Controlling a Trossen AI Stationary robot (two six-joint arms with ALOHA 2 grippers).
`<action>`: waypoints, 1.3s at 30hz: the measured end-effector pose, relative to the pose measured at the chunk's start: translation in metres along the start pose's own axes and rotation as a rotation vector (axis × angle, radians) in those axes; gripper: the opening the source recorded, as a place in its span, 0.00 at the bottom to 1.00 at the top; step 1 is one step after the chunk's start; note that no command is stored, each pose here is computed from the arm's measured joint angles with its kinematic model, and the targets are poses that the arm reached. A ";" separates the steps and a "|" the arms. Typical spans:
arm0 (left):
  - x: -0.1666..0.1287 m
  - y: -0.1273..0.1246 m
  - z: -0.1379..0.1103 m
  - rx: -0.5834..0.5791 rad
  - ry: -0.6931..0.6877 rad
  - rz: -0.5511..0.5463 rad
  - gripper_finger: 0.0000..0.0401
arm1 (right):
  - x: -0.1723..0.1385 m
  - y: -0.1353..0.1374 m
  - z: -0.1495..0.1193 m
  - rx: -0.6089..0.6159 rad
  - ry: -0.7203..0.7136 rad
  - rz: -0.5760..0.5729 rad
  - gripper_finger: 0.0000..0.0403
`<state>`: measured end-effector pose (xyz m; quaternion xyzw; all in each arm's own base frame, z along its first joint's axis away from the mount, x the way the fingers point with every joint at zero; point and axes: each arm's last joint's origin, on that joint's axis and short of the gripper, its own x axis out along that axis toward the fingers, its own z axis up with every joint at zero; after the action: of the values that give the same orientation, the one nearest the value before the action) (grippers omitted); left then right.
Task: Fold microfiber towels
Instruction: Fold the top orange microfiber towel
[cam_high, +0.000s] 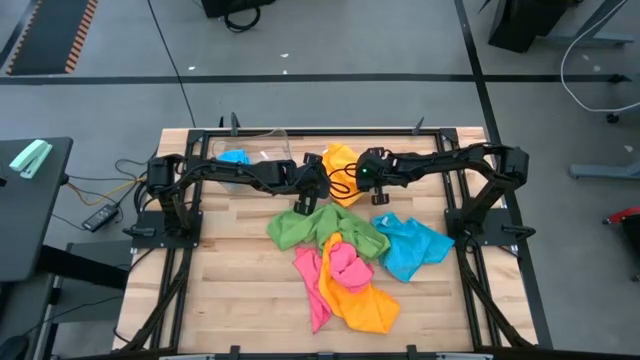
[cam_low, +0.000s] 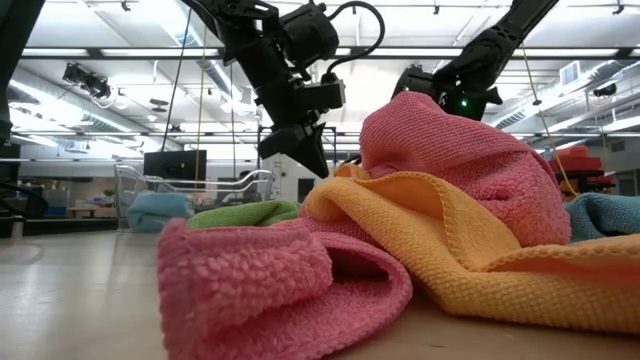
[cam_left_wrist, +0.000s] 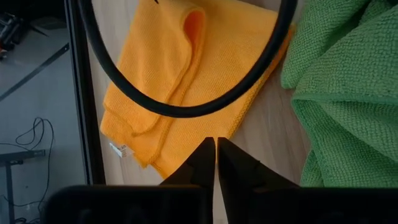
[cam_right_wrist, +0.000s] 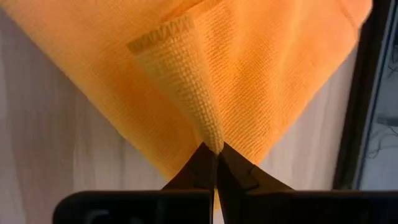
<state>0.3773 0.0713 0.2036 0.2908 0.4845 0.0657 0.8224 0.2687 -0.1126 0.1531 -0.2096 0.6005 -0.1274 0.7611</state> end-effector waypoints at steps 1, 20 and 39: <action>0.000 0.000 0.000 0.001 0.000 0.000 0.06 | -0.001 0.000 0.000 -0.004 0.009 -0.001 0.02; 0.000 0.000 -0.001 0.006 0.008 -0.005 0.06 | -0.011 -0.009 -0.003 -0.088 0.200 -0.087 0.03; 0.000 -0.001 -0.001 0.006 0.009 -0.005 0.07 | -0.012 -0.006 -0.015 -0.244 0.266 0.057 0.03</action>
<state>0.3765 0.0713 0.2030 0.2918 0.4889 0.0632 0.8196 0.2512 -0.1148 0.1627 -0.2647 0.7124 -0.0585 0.6473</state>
